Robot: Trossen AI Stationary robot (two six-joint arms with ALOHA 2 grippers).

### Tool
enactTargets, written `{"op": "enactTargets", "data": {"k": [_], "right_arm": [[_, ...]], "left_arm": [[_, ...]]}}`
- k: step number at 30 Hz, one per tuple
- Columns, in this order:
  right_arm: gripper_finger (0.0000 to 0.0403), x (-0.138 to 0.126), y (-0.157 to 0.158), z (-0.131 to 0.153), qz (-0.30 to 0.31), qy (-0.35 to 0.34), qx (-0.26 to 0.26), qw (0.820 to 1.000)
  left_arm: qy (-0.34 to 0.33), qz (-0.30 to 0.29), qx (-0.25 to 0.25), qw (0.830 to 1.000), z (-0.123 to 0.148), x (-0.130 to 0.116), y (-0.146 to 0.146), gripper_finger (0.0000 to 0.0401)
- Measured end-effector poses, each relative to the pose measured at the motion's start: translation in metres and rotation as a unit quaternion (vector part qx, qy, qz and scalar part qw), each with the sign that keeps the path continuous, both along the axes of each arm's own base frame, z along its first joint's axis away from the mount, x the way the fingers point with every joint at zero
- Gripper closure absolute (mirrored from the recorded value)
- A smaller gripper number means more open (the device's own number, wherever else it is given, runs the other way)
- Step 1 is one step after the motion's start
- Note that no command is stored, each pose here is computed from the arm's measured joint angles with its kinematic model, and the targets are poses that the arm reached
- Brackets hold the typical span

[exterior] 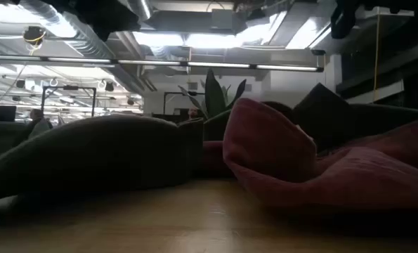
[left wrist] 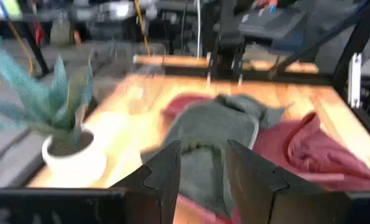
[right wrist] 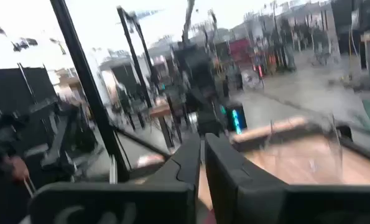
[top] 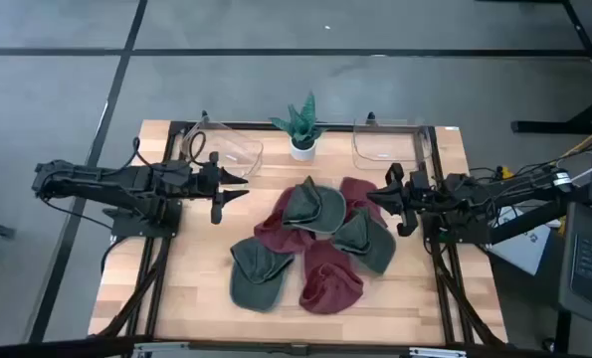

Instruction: Pick & Place hat

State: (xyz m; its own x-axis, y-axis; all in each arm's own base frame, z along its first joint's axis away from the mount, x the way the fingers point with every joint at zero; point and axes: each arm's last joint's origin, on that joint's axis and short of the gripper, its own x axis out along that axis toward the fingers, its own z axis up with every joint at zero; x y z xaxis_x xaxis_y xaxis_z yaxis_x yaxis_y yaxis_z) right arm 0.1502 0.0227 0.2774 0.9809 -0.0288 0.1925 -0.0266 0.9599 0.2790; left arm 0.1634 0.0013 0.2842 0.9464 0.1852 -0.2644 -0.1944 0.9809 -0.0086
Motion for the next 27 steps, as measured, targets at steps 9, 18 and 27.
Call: {"op": "enactTargets", "data": {"k": [9, 18, 27], "right_arm": [[0.0377, 0.003, 0.001, -0.015, 0.003, 0.073, 0.016, 0.997], [0.0377, 0.004, 0.001, -0.014, 0.003, 0.13, 0.024, 0.991], [0.0377, 0.013, 0.004, 0.017, 0.021, 0.332, 0.01, 0.943]], "left_arm": [[-0.001, -0.014, -0.029, 0.999, -0.001, 0.0, -0.002, 0.0278], [0.07, -0.04, -0.03, 0.996, 0.0, -0.003, -0.003, 0.0278], [0.165, -0.077, -0.088, 0.979, 0.031, -0.012, -0.006, 0.0278]]}}
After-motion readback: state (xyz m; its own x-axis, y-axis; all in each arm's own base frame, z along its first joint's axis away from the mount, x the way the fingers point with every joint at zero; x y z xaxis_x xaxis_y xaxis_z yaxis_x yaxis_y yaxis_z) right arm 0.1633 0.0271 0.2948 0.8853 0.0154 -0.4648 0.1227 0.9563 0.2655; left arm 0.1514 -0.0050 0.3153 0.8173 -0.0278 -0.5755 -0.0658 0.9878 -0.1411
